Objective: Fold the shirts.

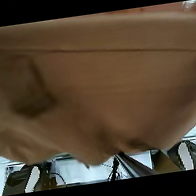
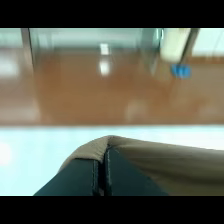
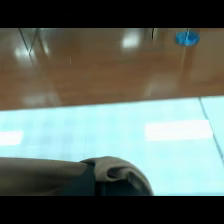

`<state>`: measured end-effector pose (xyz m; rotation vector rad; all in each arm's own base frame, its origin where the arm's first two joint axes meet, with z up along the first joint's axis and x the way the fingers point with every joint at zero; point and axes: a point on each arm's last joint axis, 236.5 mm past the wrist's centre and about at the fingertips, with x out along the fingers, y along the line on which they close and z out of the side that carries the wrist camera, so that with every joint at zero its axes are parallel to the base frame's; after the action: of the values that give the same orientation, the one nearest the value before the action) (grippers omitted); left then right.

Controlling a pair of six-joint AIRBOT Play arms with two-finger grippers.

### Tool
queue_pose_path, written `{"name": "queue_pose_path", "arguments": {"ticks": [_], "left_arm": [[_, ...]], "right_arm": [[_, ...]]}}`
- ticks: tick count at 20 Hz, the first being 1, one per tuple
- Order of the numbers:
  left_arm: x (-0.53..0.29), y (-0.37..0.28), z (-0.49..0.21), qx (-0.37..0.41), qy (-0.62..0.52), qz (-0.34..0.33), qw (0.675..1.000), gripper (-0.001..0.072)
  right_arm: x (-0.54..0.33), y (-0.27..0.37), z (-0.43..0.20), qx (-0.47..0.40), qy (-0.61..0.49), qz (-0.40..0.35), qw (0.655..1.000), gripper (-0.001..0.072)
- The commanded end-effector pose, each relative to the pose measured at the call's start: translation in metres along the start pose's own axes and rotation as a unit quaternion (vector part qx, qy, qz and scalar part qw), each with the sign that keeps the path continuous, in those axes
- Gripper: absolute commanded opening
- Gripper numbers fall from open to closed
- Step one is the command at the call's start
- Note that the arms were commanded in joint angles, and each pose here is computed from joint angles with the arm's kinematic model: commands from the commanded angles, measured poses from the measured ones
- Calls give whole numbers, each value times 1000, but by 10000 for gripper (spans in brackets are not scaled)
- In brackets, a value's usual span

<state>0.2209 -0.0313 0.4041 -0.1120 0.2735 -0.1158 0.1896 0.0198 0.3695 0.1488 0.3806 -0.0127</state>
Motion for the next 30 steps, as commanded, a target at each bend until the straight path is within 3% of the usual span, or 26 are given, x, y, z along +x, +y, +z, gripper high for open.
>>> {"name": "queue_pose_path", "arguments": {"ticks": [1, 7, 11, 15, 21, 24, 26, 30], "left_arm": [[74, 14, -85, -68, 132, -13, 989, 29], [244, 30, -188, -139, 250, -44, 957, 29], [342, 21, -224, -166, 264, -43, 949, 29], [402, 26, -256, -244, 302, -19, 922, 29], [411, 24, -270, -264, 327, -25, 907, 30], [383, 23, -274, -205, 389, -60, 896, 30], [351, 27, -296, -159, 461, -86, 869, 31], [304, 45, -350, -132, 582, -69, 799, 30]], "right_arm": [[62, -17, -46, 42, 76, 31, 996, 20], [225, -51, -105, 131, 178, 117, 968, 20], [342, -51, -155, 149, 249, 135, 947, 20], [422, -55, -173, 196, 302, 144, 922, 20], [439, -60, -176, 197, 331, 145, 911, 20], [417, -58, -174, 172, 365, 169, 899, 21], [395, -63, -192, 151, 416, 172, 880, 21], [366, -78, -250, 132, 510, 143, 838, 21]]}}
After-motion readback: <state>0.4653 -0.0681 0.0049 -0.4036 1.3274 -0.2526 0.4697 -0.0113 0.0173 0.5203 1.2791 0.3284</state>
